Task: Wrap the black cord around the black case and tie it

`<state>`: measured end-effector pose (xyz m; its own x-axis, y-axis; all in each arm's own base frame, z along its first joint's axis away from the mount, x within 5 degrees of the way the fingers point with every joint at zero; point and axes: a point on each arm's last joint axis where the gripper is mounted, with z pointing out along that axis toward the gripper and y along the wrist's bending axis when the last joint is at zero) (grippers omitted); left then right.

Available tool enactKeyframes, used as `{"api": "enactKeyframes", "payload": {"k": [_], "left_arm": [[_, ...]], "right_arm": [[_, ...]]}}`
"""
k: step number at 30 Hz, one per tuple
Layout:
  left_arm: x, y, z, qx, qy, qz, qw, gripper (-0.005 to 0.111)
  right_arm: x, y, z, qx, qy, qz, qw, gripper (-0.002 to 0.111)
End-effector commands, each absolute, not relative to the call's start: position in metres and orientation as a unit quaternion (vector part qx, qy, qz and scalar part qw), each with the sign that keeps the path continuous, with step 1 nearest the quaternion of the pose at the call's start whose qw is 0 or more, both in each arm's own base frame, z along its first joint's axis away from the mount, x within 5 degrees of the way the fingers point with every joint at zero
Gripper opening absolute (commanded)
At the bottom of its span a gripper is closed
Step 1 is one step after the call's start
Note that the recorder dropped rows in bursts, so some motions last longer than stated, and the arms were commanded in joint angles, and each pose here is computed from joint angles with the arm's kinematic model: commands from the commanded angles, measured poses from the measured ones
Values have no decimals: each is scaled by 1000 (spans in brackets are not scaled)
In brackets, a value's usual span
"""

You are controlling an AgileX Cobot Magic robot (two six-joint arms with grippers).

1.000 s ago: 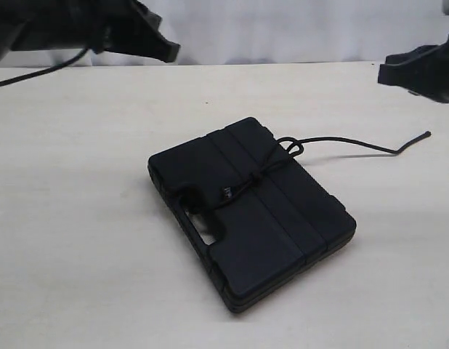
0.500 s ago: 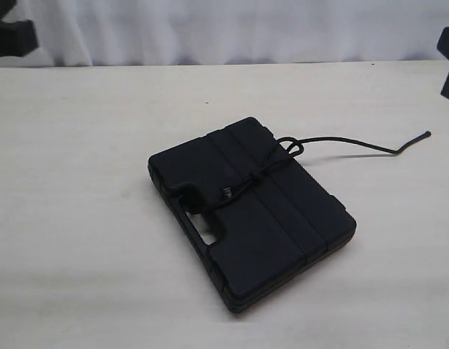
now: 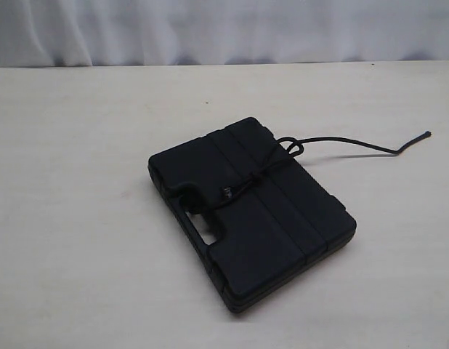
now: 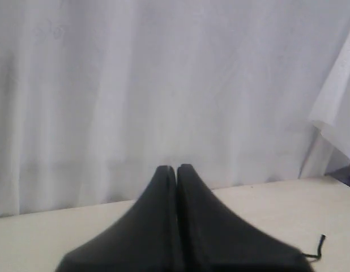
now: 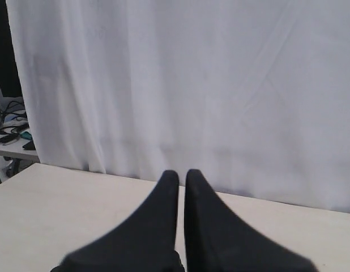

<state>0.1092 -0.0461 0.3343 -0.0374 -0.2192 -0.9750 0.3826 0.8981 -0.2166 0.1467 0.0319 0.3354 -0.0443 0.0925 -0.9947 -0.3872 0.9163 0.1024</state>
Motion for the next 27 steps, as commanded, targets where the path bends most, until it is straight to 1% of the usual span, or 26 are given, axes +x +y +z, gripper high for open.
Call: {"api": "enactKeyframes", "payload": {"k": [1, 21, 24, 27], "left_arm": [[104, -53, 327, 91, 707, -242, 659, 0], [104, -52, 328, 89, 705, -241, 661, 0], [104, -52, 324, 90, 709, -241, 656, 0], [100, -47, 318, 79, 703, -230, 669, 0]], "right_arm": [[146, 32, 335, -104, 700, 178, 684, 4], [146, 32, 335, -103, 700, 179, 683, 4], [146, 32, 335, -104, 700, 178, 684, 4], [146, 32, 335, -105, 700, 179, 683, 4]]}}
